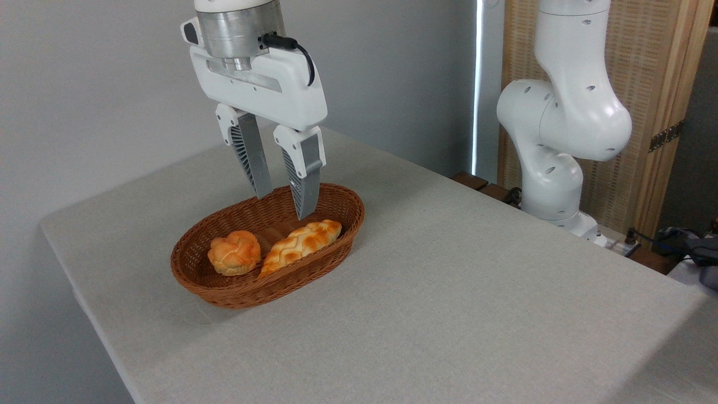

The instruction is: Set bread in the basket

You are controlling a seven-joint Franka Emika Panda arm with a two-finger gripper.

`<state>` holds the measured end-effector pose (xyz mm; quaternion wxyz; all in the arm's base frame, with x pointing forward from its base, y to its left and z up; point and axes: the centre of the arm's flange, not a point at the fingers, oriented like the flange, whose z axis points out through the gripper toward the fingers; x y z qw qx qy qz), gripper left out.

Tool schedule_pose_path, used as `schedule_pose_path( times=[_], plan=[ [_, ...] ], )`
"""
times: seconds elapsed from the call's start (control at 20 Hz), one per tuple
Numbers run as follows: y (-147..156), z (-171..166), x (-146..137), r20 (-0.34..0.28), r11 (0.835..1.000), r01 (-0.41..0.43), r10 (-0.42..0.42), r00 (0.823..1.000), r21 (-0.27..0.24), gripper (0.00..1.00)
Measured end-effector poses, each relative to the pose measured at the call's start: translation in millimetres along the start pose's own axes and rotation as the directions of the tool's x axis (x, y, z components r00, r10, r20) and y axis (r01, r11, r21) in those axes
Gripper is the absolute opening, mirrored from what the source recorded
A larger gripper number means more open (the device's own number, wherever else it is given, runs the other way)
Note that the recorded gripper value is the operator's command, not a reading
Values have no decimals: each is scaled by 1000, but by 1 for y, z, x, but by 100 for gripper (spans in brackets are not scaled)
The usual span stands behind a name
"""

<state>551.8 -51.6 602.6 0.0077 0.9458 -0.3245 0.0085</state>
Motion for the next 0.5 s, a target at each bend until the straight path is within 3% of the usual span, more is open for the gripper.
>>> schedule_pose_path(
  times=[0.5],
  plan=[
    [-1, -5, -5, -4, 1000, 5, -5, 1000, 3, 100]
  ],
)
